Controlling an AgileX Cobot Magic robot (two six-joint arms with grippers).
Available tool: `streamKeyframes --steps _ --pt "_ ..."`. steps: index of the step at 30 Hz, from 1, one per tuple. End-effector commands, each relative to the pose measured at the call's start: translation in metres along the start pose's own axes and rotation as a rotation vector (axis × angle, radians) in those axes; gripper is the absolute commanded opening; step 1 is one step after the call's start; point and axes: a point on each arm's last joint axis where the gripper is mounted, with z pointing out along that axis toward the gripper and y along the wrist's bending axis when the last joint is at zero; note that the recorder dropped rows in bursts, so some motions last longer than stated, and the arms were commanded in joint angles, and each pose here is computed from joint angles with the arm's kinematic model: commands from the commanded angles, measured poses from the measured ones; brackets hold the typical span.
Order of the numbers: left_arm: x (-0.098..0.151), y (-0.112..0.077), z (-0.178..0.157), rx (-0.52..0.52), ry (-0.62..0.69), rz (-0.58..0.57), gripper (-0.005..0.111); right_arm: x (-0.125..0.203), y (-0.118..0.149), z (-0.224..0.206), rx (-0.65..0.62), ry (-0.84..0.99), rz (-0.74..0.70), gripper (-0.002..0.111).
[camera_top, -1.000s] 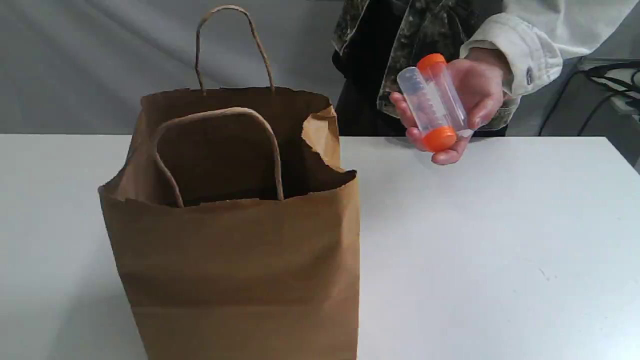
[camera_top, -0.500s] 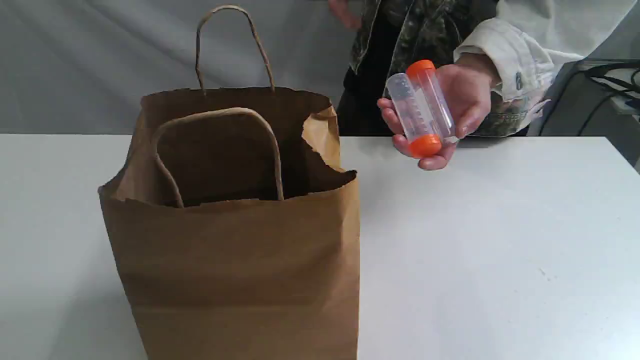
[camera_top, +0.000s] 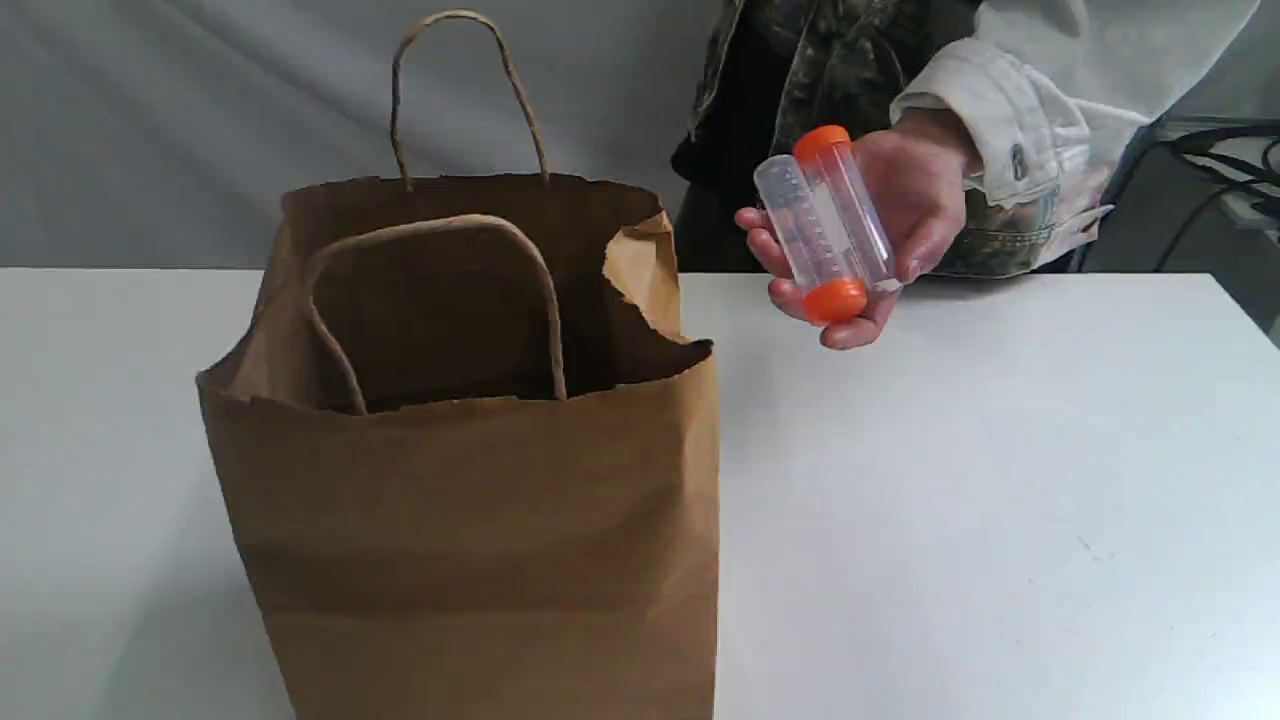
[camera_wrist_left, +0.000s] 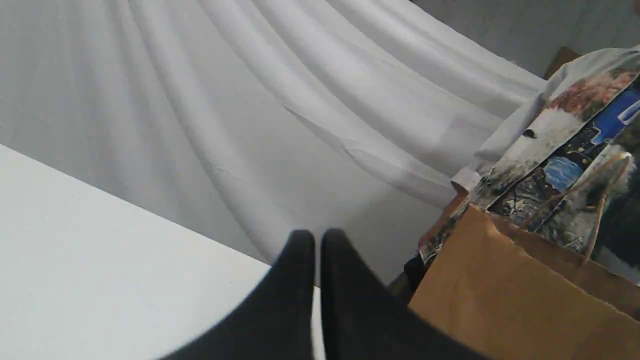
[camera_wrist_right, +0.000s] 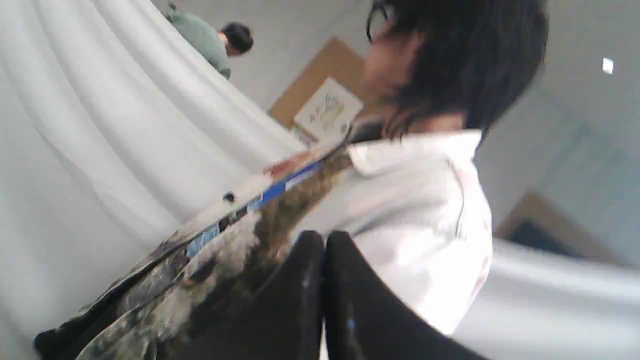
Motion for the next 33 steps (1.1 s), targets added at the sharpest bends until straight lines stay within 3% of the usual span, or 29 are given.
streamKeyframes --steps 1,6,9,14,17,19,22,28,33 --pt "0.002 0.000 0.000 0.003 0.008 0.011 0.003 0.014 0.001 0.021 -0.052 0.252 0.224 0.000" --pt "0.002 0.000 0.000 0.003 0.008 0.011 0.003 0.017 0.014 0.047 -0.241 0.542 0.492 0.000" --pt "0.002 0.000 0.000 0.003 0.008 0.013 0.003 0.014 0.034 0.064 -0.487 0.691 0.616 0.000" --pt "0.002 0.000 0.000 0.003 0.010 0.015 0.003 0.016 0.059 0.095 -0.774 0.797 0.758 0.000" --pt "0.002 0.000 0.000 0.003 0.010 0.015 0.003 0.020 0.071 0.113 -0.885 0.795 0.812 0.001" --pt "0.002 0.000 0.000 0.003 0.010 0.015 0.003 0.025 0.078 0.123 -0.937 0.782 0.836 0.006" --pt "0.002 0.000 0.000 0.003 0.010 0.015 0.003 0.030 0.088 0.137 -0.994 0.750 0.857 0.022" --pt "0.002 0.000 0.000 0.003 0.010 0.015 0.003 0.044 0.121 0.150 -1.074 0.757 0.798 0.061" --pt "0.002 0.000 0.000 0.003 0.010 0.015 0.003 0.050 0.155 0.153 -1.167 0.794 0.766 0.065"
